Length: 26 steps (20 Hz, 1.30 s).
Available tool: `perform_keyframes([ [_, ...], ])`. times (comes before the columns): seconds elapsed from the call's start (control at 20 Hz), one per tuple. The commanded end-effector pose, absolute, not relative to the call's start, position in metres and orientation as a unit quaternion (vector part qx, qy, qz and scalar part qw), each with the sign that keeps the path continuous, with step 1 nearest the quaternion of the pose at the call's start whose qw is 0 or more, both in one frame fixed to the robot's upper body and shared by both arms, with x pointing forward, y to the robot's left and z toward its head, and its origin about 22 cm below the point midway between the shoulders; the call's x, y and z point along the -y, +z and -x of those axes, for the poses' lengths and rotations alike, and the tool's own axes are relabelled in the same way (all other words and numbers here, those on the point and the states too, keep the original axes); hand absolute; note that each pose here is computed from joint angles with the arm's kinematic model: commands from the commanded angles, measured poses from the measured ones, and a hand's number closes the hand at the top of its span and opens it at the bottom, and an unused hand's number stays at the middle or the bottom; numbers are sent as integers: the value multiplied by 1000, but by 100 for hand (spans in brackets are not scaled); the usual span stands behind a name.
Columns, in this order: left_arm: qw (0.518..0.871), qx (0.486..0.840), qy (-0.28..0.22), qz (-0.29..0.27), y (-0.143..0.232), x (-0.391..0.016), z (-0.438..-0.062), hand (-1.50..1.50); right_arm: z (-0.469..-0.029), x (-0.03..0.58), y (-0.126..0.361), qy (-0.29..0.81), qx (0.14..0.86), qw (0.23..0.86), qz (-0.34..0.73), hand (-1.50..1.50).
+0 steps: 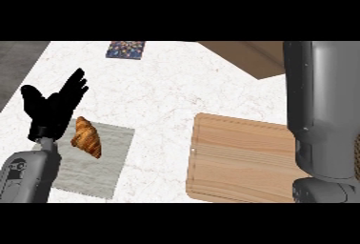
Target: Pick the lemon from the cutting board and place it in the basket
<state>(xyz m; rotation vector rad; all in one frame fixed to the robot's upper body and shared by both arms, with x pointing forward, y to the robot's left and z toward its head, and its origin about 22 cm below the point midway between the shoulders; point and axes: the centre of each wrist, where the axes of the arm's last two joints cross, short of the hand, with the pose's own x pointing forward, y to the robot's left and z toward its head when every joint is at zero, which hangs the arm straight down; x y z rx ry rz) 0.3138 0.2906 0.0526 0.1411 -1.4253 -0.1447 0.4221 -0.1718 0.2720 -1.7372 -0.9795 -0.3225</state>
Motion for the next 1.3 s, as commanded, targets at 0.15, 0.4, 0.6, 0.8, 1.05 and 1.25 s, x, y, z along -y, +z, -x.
perform_keyframes([
  [0.15, 759, 644, -58, -79, 45, -291, -309, 0, -442, 204, 283, -211, 325, 523, 760, 150],
  [0.4, 758, 646, -56, -67, 44, -300, -304, 0, -444, 247, 278, -225, 285, 512, 779, 150],
  [0.6, 759, 646, -43, -75, 50, -294, -306, 0, -446, 247, 256, -227, 278, 520, 776, 150],
  [0.8, 764, 639, -45, -78, 49, -311, -295, 0, -443, 268, 227, -219, 283, 526, 771, 150],
  [1.05, 761, 640, -34, -94, 46, -317, -308, 0, -436, 290, 214, -234, 287, 526, 766, 150],
  [1.25, 768, 633, -36, -89, 39, -319, -299, 0, -433, 293, 195, -246, 304, 521, 759, 150],
])
